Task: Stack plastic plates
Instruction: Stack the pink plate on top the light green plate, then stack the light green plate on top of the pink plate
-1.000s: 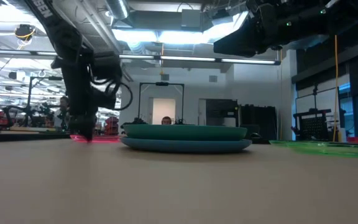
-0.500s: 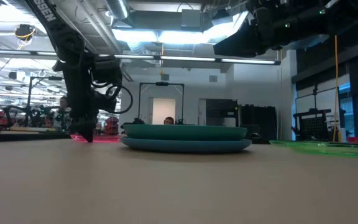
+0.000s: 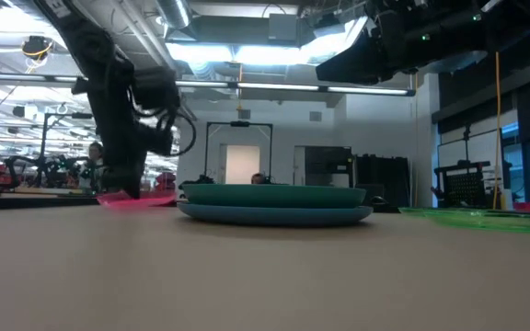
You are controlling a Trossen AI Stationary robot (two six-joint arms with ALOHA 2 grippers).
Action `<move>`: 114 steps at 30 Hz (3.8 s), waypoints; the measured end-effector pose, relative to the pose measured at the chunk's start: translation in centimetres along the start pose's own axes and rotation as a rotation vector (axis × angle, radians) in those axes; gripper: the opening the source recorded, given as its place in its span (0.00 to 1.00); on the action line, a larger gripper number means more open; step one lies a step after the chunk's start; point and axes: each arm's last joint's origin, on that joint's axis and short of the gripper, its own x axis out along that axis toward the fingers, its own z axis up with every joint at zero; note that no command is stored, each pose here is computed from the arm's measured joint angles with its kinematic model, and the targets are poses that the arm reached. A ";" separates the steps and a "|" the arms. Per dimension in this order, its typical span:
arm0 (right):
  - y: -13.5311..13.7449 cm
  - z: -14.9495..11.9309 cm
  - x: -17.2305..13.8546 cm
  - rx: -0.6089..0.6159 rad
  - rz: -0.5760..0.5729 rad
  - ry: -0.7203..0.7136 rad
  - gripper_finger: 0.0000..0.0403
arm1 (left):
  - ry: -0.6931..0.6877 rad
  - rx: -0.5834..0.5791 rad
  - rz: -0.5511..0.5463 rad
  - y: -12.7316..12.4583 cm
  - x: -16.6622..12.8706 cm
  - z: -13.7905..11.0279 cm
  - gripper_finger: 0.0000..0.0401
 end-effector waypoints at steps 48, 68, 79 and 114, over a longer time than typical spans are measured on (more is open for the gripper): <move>0.5 0.5 -1.0 -0.012 0.002 0.012 0.47 | -0.787 0.085 -0.418 -13.2 -8.2 6.7 0.00; 0.5 0.0 -1.1 -0.002 0.014 0.058 0.47 | -0.676 0.097 -0.481 -14.4 -7.4 7.3 0.24; 0.5 0.0 -1.1 -0.002 0.013 0.059 0.47 | -0.667 0.040 -0.476 -12.1 -10.5 6.1 0.32; 1.4 -3.0 -9.2 0.365 0.194 0.671 0.47 | -1.032 -0.201 -0.612 -9.1 -11.7 -0.3 0.32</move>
